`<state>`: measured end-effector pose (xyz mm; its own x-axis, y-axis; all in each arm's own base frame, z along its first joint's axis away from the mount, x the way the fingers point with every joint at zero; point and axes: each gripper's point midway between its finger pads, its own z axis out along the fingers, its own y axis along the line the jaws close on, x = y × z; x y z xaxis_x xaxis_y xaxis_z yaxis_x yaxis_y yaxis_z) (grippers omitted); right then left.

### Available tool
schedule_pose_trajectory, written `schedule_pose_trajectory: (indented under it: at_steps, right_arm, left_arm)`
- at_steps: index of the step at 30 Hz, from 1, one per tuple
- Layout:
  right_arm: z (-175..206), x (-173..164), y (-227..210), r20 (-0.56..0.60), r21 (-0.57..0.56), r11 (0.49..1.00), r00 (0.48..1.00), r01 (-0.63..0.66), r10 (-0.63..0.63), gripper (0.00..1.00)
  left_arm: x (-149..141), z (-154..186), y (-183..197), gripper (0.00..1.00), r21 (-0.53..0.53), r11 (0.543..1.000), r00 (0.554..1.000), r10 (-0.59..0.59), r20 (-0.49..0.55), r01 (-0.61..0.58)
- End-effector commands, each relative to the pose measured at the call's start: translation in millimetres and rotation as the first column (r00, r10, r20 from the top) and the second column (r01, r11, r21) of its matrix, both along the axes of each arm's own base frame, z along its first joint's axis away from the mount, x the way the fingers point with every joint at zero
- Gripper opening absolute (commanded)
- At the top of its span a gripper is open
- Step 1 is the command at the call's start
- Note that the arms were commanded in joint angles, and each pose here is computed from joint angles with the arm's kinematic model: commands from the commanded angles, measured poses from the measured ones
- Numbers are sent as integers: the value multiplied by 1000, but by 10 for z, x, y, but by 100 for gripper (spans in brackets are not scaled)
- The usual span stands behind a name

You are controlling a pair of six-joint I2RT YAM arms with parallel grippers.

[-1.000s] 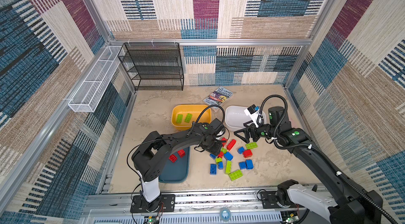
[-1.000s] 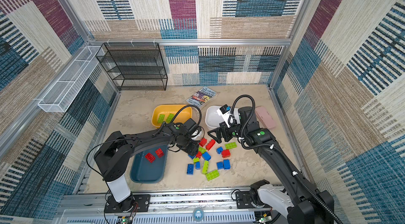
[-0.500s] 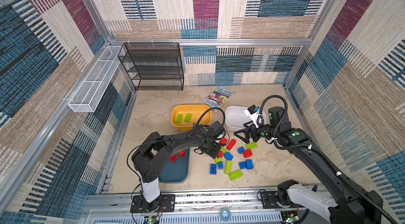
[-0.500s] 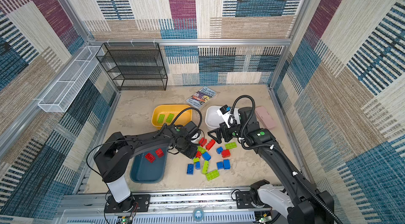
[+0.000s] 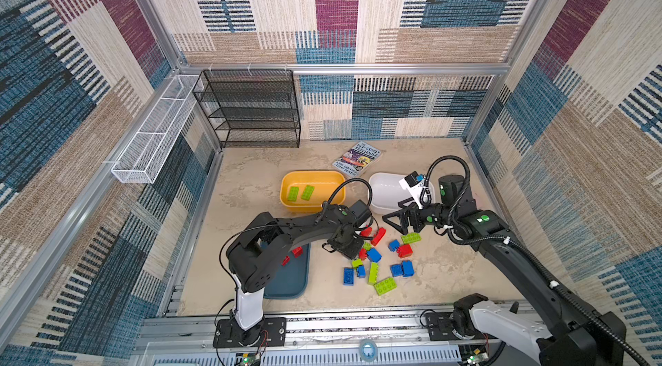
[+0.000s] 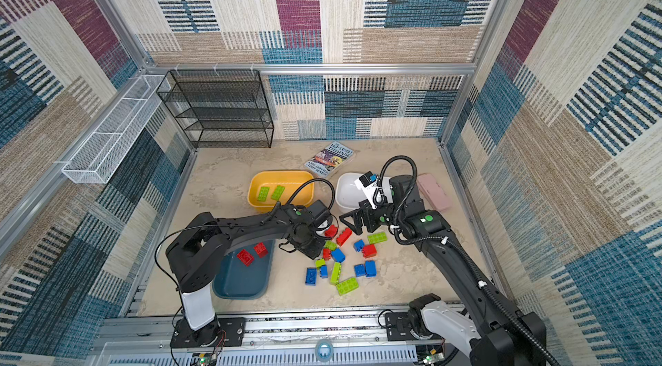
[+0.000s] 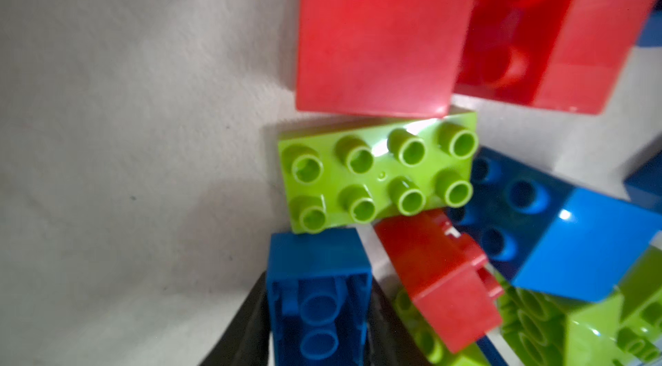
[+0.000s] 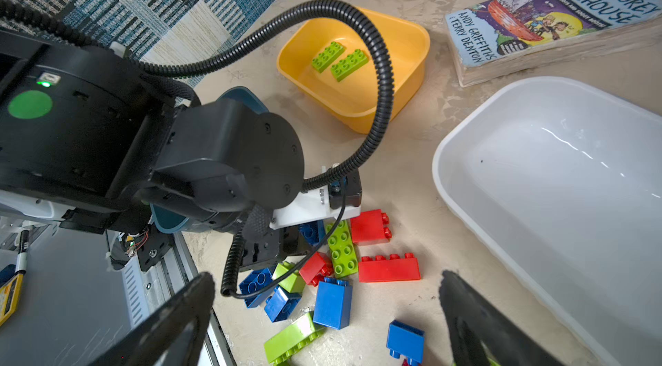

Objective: Sort the legos into containers by color
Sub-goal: Pick up the lego from the center of the table, then place the lego in the container.

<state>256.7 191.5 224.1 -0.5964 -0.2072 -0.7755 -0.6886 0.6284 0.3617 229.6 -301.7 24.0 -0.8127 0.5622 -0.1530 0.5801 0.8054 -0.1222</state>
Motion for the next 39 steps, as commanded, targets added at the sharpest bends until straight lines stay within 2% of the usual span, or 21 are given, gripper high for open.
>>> schedule_pose_trajectory:
  at_steps: [1,7,11,17,26,29,32,34,39]
  right_arm:
    - [36,33,-4,17,5,1000,1000,11,-11,99]
    - [48,47,1,22,3,1000,1000,8,-8,99]
    - [76,71,-1,39,-6,1000,999,7,-7,99]
    - [122,161,-5,58,-25,1000,998,17,-15,99]
    - [109,381,-121,64,-63,994,994,90,-86,99]
    - [53,436,-201,51,-71,991,992,117,-113,99]
    - [35,458,-268,49,-59,990,991,130,-127,99]
    - [9,465,-299,41,-57,989,990,135,-133,99]
    - [-41,449,-362,36,-59,987,989,146,-144,99]
  left_arm:
    - [69,88,24,23,9,1000,999,20,37,-20]
    - [190,609,68,22,4,999,994,31,100,-32]
    - [479,1021,-42,23,-84,993,985,93,148,-81]
    - [1080,1396,-557,23,-241,968,974,120,194,-71]
    - [1811,1251,-1208,23,-366,925,965,178,195,-97]
    - [1998,1123,-1303,23,-382,917,954,212,214,-118]
    - [2104,945,-1365,24,-401,904,955,237,176,-150]
    - [2134,849,-1381,29,-393,905,954,245,171,-162]
    - [2110,878,-1353,53,-389,908,957,234,170,-153]
